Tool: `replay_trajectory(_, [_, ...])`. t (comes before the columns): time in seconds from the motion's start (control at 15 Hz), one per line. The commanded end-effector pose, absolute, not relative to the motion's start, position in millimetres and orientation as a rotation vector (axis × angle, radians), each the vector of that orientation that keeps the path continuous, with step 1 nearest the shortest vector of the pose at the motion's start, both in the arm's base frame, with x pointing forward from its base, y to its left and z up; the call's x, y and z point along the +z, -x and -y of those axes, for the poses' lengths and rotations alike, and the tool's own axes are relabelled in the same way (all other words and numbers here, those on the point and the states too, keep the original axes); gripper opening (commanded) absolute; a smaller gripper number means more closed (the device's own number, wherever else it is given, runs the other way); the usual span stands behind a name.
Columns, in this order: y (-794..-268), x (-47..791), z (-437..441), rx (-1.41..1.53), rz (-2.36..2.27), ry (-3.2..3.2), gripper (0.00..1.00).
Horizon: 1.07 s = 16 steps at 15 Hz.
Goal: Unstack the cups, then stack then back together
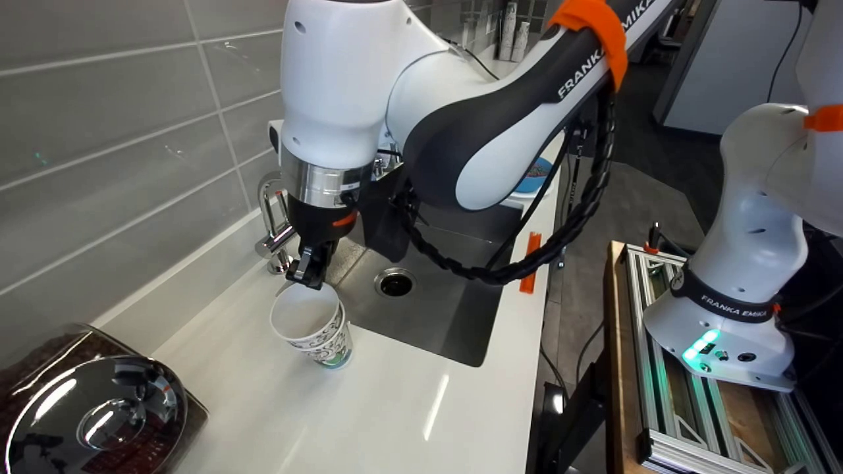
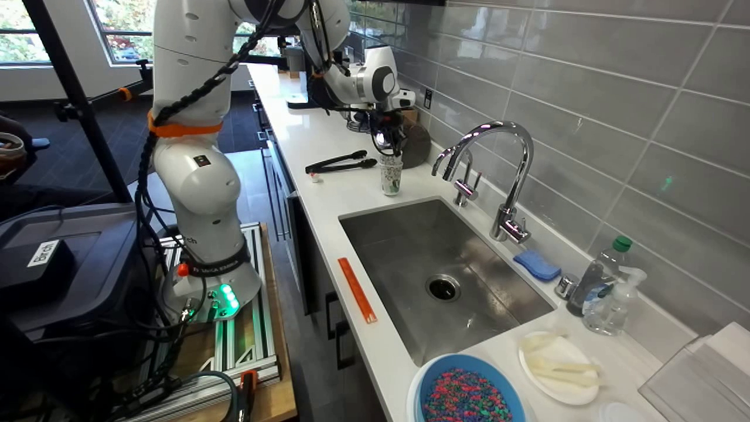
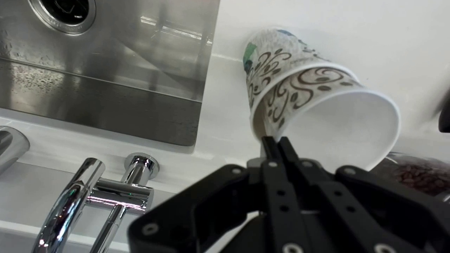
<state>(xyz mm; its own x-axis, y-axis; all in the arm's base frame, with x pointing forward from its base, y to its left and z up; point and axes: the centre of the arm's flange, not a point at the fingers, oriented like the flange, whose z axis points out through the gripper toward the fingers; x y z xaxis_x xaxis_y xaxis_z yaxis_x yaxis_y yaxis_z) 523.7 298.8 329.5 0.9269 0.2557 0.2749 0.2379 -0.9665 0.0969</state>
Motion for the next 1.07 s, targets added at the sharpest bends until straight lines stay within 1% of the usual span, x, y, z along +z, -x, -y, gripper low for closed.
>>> replay_trajectory(0.0, [-520.8,335.4,-298.3,0.462,-0.396,-3.05,0.01])
replay_trajectory(1.0, [-518.9,375.8,-285.6,0.553,-0.353,-3.046,0.01])
